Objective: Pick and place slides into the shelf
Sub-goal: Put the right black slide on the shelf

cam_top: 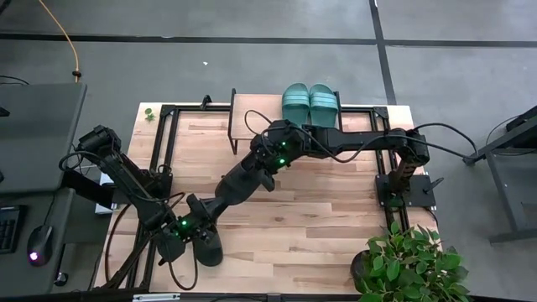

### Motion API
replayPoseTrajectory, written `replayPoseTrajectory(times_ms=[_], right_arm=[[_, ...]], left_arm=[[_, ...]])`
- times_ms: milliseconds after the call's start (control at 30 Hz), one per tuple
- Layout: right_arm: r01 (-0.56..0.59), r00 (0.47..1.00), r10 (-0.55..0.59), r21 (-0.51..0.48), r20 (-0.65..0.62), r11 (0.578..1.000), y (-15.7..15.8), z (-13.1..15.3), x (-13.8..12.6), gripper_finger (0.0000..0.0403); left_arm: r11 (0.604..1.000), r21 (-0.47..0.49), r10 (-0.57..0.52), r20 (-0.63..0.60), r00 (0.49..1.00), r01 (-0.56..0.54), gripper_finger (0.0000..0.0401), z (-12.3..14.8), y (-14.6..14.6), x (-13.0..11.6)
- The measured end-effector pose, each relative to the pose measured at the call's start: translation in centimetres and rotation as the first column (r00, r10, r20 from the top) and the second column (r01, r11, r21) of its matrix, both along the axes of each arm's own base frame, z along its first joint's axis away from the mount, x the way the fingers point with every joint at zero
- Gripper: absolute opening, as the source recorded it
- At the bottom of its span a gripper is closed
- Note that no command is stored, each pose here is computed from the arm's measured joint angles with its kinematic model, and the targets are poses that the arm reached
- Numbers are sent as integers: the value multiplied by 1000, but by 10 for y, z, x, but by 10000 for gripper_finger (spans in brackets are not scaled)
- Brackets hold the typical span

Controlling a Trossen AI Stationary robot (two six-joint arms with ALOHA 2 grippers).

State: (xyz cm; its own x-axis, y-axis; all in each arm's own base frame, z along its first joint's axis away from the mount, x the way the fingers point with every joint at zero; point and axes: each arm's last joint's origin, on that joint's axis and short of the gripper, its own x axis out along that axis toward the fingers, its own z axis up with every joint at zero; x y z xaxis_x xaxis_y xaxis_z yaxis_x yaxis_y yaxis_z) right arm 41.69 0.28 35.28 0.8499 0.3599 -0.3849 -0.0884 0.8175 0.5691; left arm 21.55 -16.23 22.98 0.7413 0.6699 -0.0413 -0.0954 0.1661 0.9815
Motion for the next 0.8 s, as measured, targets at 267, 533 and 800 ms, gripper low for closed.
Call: replayPoseTrajectory(times_ms=[267, 533, 800], right_arm=[[-7, 1000, 7, -2, 4, 1000, 5, 0, 0, 2], [-12, 1000, 12, -4, 5, 1000, 6, 0, 0, 2], [-43, 999, 45, -70, 31, 997, 6, 0, 0, 7]], left_arm=[[999, -31, -15, 28, 999, 16, 67, 4, -2, 2], [999, -35, -13, 34, 999, 14, 36, 5, -2, 2], [999, -36, 3, 44, 999, -2, 29, 5, -2, 2]])
